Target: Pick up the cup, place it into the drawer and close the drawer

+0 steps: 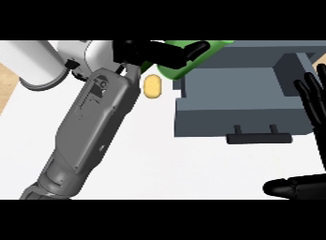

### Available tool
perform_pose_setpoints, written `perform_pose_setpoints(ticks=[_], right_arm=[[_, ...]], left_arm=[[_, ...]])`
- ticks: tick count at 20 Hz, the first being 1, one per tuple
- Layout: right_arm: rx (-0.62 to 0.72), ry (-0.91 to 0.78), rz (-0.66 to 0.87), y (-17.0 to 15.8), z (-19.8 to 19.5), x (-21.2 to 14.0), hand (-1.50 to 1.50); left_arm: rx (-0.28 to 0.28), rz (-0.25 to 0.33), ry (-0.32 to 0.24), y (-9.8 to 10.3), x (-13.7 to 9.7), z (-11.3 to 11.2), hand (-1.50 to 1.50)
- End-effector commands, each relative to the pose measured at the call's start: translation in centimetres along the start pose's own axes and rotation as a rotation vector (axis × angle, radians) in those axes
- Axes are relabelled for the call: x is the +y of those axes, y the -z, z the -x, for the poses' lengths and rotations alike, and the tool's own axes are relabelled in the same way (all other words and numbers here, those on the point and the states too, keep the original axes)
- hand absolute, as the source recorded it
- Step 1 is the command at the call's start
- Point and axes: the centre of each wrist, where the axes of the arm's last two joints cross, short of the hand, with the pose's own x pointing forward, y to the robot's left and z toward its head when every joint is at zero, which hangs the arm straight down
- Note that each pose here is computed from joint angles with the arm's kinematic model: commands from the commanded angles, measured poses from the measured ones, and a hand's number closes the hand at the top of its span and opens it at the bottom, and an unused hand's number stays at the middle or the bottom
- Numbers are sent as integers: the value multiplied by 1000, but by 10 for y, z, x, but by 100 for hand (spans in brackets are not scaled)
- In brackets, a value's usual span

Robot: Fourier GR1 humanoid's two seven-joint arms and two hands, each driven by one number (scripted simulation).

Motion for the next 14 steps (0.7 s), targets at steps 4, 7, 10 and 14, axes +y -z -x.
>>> perform_pose_setpoints(ticks=[4, 7, 10, 14], right_arm=[[-1, 8, -21, 5, 25, -11, -150], [-13, 10, -11, 3, -5, 10, -150], [-12, -3, -41, 5, 1, 16, -150], [-16, -5, -41, 12, 15, 3, -150]], left_arm=[[51, -23, 51, 16, -33, 16, 150], [55, -36, 60, 22, -30, 26, 150], [92, -25, 60, 24, -28, 38, 150], [135, -29, 119, 17, -42, 47, 150]])
